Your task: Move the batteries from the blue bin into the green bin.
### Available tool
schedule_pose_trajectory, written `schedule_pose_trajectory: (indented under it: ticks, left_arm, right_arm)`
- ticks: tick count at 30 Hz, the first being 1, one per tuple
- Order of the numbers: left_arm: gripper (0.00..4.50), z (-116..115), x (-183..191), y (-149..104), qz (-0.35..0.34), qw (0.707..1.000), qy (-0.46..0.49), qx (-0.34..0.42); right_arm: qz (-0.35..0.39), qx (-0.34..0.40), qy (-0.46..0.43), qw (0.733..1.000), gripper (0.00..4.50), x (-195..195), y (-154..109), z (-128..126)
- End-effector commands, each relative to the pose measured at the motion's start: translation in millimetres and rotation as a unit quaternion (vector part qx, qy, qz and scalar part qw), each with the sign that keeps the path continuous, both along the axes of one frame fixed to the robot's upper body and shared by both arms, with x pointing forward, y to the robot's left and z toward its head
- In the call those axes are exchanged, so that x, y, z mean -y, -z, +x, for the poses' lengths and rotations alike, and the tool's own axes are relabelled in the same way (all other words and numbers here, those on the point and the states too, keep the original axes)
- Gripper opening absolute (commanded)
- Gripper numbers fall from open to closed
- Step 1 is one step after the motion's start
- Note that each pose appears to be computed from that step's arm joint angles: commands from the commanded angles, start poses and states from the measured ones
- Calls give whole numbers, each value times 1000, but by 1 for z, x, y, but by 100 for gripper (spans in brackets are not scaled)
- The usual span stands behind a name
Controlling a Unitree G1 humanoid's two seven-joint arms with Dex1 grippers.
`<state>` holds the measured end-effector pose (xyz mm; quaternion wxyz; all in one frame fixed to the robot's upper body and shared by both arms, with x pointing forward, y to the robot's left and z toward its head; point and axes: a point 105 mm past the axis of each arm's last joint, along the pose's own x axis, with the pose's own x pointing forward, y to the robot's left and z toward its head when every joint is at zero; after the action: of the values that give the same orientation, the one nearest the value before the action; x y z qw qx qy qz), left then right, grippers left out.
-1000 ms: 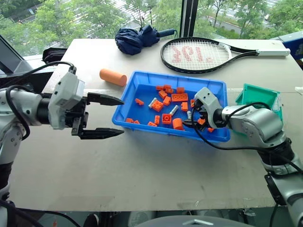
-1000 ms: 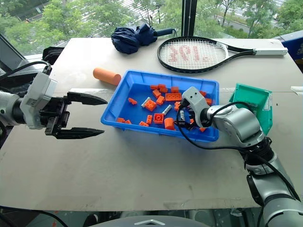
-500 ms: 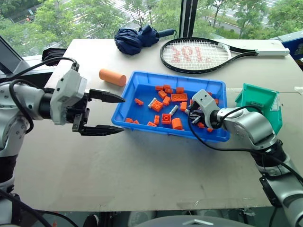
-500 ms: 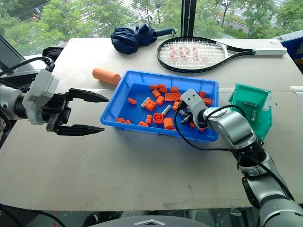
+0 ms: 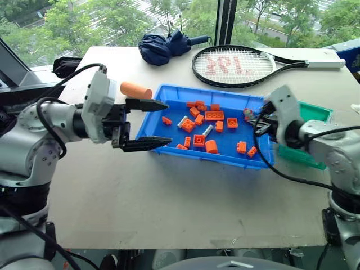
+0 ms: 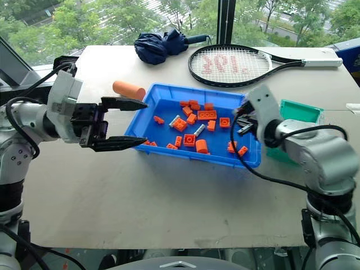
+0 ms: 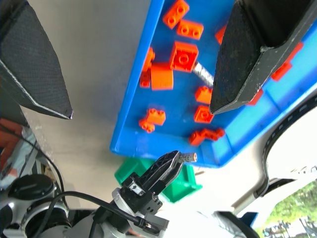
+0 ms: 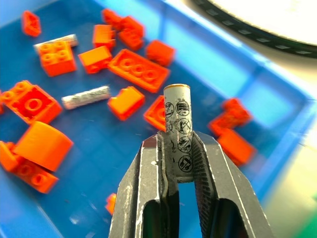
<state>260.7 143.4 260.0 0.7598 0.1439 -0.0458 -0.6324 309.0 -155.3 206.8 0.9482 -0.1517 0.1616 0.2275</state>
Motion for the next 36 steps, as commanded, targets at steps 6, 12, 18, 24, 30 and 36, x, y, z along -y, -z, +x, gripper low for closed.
schedule_pose_trajectory:
  ticks: [6,12,18,24,30,36]
  left_arm:
    - [450,-1,62,-16,-61,994,85,21]
    - [450,5,81,-26,-74,991,104,35]
    - [450,9,67,-23,-53,995,76,38]
    - [450,32,-3,-11,39,996,-61,43]
    - [450,26,-58,-10,104,985,-131,35]
    - [450,13,-72,-5,119,980,-155,22]
  right_arm:
    - [-49,30,147,987,5,96,-22,-21]
    - [-66,31,163,984,47,112,-8,-18]
    - [-71,57,161,983,312,111,-12,-8]
    - [-40,126,-79,988,353,15,-28,15]
    - [-48,136,-233,962,353,-54,-11,39]
    - [-132,115,-361,916,353,-89,14,57]
